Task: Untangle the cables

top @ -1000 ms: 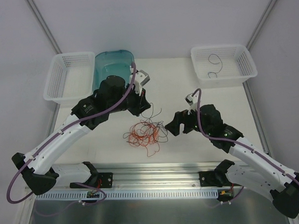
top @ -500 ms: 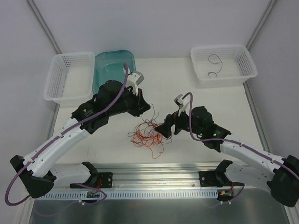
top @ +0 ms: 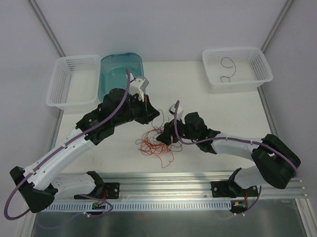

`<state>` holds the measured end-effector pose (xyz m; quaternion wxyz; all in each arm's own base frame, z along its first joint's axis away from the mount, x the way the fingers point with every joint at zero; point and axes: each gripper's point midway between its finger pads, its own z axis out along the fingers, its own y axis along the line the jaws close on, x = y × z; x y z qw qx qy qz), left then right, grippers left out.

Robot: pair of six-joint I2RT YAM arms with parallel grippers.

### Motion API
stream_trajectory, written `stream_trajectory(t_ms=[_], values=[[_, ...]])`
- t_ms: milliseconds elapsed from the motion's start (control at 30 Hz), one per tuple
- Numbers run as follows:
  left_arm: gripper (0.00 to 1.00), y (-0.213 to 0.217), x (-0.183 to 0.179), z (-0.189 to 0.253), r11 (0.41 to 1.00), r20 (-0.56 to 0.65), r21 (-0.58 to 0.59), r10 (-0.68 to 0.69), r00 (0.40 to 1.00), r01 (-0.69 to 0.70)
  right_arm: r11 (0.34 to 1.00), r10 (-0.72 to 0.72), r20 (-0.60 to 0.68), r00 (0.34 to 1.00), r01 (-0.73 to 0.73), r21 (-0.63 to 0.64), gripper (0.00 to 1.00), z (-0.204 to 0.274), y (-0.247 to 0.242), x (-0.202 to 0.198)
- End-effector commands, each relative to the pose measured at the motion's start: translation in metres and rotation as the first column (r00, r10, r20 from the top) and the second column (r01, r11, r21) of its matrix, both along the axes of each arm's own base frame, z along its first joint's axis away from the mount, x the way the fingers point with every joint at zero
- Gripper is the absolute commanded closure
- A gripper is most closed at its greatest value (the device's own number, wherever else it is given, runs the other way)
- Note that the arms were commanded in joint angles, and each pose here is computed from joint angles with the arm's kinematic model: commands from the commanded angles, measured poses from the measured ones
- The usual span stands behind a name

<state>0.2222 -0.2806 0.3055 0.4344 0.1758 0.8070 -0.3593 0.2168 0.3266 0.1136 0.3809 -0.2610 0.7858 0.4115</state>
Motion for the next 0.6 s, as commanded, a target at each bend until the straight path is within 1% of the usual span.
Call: stream_trajectory(t_ms=[0, 33, 67, 100, 133, 200, 233, 267, 300, 367, 400, 433, 500, 533, 567], values=[[1.0, 0.0, 0.001, 0.016, 0.997, 0.035, -0.065, 0.032, 0.999, -0.03, 0.991, 0.041, 0.081, 0.996, -0.051, 0.122, 0.44, 0.036, 0.028, 0.011], [1.0, 0.001, 0.002, 0.014, 0.997, 0.036, -0.061, 0.044, 0.998, -0.042, 0.989, 0.059, 0.075, 0.995, -0.068, 0.129, 0.5, 0.036, 0.03, 0.009], [1.0, 0.002, 0.004, 0.012, 0.997, 0.036, -0.055, 0.052, 0.998, -0.05, 0.989, 0.068, 0.064, 0.996, -0.076, 0.131, 0.59, 0.035, 0.031, 0.007], [1.0, 0.004, 0.005, 0.007, 0.997, 0.034, -0.045, 0.06, 0.998, -0.058, 0.986, 0.078, 0.066, 0.995, -0.087, 0.14, 0.79, 0.038, 0.032, 0.005], [1.0, 0.005, 0.006, 0.004, 0.997, 0.035, -0.036, 0.069, 0.997, -0.068, 0.986, 0.081, 0.067, 0.994, -0.09, 0.142, 0.86, 0.04, 0.031, 0.005], [1.0, 0.01, 0.01, -0.009, 0.995, 0.031, -0.004, 0.101, 0.994, -0.101, 0.987, 0.08, 0.08, 0.994, -0.091, 0.135, 0.99, 0.044, 0.029, 0.004], [1.0, 0.013, 0.012, -0.015, 0.994, 0.028, 0.009, 0.113, 0.993, -0.113, 0.988, 0.079, 0.079, 0.994, -0.088, 0.124, 0.99, 0.05, 0.024, 0.0], [0.98, 0.018, 0.016, -0.021, 0.989, 0.036, 0.03, 0.142, 0.989, -0.143, 0.988, 0.076, 0.094, 0.993, -0.087, 0.124, 0.99, 0.059, 0.023, 0.001], [0.86, 0.021, 0.017, -0.032, 0.986, 0.029, 0.054, 0.157, 0.987, -0.158, 0.992, 0.074, 0.075, 0.994, -0.081, 0.093, 0.99, 0.056, 0.018, -0.001], [0.68, 0.028, 0.022, -0.042, 0.977, 0.033, 0.082, 0.195, 0.98, -0.197, 0.991, 0.066, 0.109, 0.992, -0.078, 0.109, 0.99, 0.083, 0.015, -0.002], [0.6, 0.03, 0.022, -0.05, 0.975, 0.025, 0.097, 0.201, 0.979, -0.202, 0.995, 0.064, 0.083, 0.995, -0.07, 0.075, 0.99, 0.081, 0.009, -0.005], [0.44, 0.032, 0.023, -0.053, 0.973, 0.02, 0.103, 0.207, 0.978, -0.208, 0.996, 0.045, 0.091, 0.995, -0.051, 0.074, 0.99, 0.092, 0.006, -0.003], [0.27, 0.035, 0.023, -0.06, 0.971, 0.006, 0.107, 0.214, 0.977, -0.214, 0.999, 0.024, 0.07, 0.997, -0.027, 0.043, 0.99, 0.104, 0.0, -0.002], [0.16, 0.035, 0.023, -0.062, 0.971, 0.002, 0.106, 0.214, 0.977, -0.213, 0.999, 0.016, 0.063, 0.998, -0.019, 0.042, 0.99, 0.11, -0.002, -0.002], [0.1, 0.036, 0.022, -0.063, 0.971, 0.003, 0.105, 0.217, 0.976, -0.216, 0.998, 0.011, 0.066, 0.998, -0.014, 0.054, 0.99, 0.12, -0.005, -0.002]])
